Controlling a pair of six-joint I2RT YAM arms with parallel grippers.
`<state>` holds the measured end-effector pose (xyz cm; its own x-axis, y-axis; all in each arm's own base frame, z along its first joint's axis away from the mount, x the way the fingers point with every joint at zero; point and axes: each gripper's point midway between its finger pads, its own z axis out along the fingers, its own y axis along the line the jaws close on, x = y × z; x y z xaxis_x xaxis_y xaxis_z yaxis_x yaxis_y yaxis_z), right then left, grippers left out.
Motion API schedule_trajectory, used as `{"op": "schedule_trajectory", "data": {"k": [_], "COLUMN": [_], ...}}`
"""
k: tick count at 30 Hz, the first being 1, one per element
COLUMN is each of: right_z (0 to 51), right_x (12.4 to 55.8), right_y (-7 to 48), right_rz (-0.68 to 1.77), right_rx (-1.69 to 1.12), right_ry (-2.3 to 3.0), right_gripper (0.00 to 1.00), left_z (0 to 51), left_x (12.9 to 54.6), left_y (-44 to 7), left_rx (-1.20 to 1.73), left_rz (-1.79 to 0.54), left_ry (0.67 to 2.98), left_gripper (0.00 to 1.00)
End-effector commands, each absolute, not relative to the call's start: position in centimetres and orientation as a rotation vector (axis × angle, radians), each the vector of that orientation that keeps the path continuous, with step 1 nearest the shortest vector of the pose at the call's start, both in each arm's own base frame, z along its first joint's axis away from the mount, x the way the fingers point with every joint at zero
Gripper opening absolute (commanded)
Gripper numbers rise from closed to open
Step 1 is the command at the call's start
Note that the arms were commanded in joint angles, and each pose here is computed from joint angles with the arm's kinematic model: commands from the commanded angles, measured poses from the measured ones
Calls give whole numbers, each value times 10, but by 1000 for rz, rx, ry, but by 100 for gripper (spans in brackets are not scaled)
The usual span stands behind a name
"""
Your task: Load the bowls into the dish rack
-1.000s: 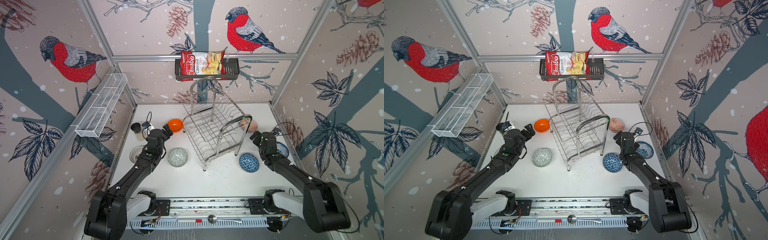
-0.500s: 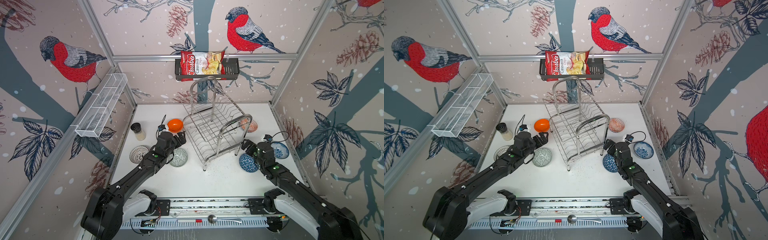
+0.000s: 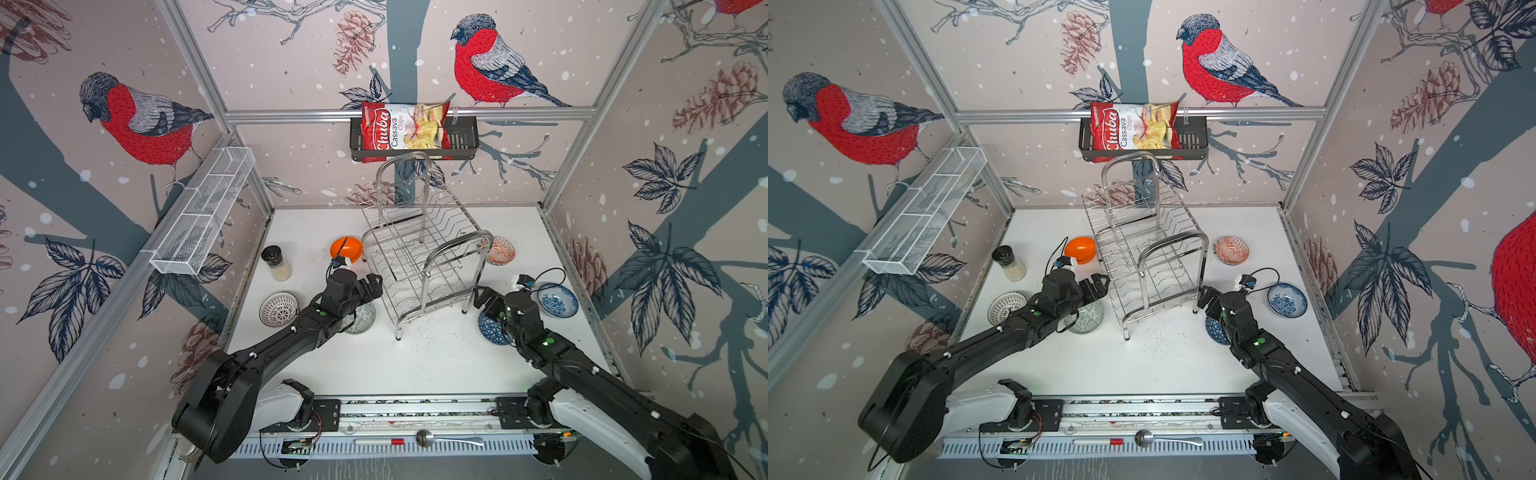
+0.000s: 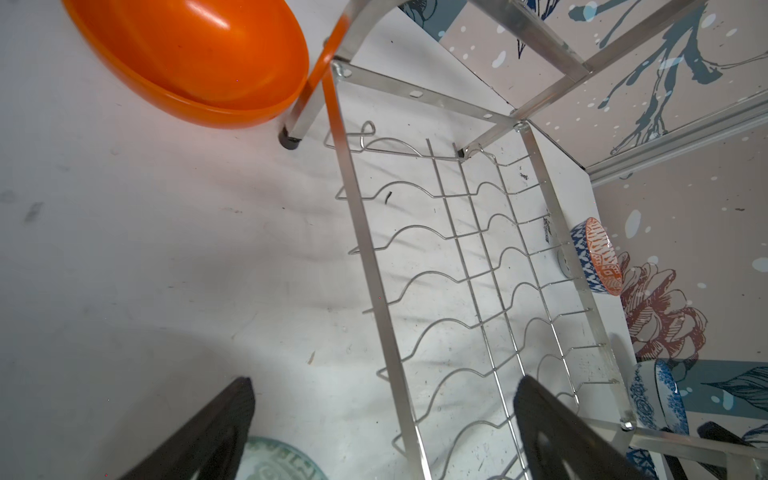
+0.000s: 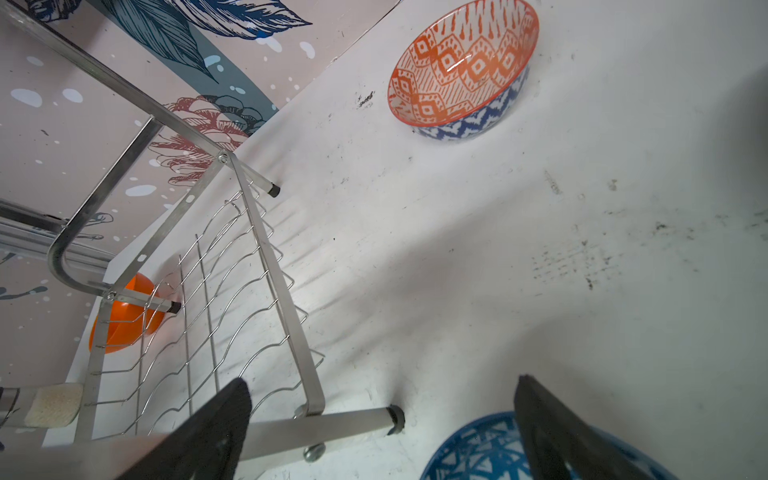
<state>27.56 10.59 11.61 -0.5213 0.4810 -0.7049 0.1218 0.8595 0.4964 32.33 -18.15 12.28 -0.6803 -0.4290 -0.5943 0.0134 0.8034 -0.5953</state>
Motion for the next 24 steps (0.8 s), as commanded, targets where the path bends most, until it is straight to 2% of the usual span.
{"op": "schedule_trajectory", "data": {"k": [1,12,24], "right_z": [128,132,140], "right_x": [285,295,310], "right_y": [110,122,118], "right_rz": [494,558,517], "right_rx": [444,473,502], "right_ry": [2059,2063,2050], "right_gripper": [100,100,100], "left_z": [139,138,142], "left_x": [328,328,331], "left_y": [-207,-247,-285], "left_rx": [-236,-176,-124], "left_rz": [-817,-866,-912], "left_ry": [2181,2203,2215], "left_gripper": [98,98,98]}}
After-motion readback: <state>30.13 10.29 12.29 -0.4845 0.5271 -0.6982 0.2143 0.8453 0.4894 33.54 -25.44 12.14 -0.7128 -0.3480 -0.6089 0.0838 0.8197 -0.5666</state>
